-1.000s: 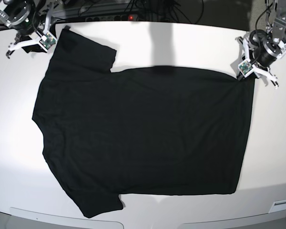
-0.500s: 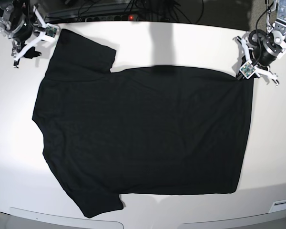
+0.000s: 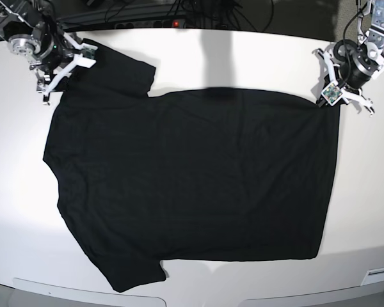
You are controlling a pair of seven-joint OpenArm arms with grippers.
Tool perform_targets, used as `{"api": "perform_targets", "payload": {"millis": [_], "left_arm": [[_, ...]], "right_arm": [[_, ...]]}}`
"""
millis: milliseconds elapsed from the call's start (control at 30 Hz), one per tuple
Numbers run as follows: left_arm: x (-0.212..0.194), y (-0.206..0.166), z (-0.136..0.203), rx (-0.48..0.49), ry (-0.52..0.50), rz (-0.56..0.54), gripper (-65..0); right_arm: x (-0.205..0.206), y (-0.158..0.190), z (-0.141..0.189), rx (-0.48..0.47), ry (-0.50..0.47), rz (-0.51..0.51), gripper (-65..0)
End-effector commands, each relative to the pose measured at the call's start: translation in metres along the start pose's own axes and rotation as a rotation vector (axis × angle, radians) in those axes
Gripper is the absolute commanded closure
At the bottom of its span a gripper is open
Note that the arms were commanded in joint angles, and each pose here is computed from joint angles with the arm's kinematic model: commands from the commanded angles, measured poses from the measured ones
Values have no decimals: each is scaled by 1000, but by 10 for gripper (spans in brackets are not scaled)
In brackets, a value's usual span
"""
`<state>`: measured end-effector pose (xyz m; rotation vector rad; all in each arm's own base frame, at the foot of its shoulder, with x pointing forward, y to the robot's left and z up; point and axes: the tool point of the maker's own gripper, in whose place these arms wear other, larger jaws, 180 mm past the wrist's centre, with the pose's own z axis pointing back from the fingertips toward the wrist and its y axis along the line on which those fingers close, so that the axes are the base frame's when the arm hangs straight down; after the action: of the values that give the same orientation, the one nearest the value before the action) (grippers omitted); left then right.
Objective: Fold the T-shirt properly
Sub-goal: 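Lower both grippers and pinch the shirt's shoulder corners, then pull both held corners back to straighten the shirt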
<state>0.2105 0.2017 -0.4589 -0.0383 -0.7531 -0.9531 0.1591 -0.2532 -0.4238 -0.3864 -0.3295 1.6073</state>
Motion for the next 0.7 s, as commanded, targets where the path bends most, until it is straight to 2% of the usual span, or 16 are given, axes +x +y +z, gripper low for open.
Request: {"api": "perform_targets", "payload": {"millis": [0,200,433,600,667], "left_arm": [[-37,-30,5,-122,165,-30,0],[-41,-30,6,-122,184,-31,0],[-42,-30,6,-122,191,-32,0],[-47,-30,7,-122,217,-33,0],[-48,-30,7,-122,224,-34,0]], "right_arm": [[0,-4,1,-2,-9,15,-344],[11,-8,-2,-7,-32,30,-344],[26,-5,-17,-4,-68,-39,-342],[25,1,-20,27,-66,-58,-342],[26,6,-19,57,-68,-43,-317]]}}
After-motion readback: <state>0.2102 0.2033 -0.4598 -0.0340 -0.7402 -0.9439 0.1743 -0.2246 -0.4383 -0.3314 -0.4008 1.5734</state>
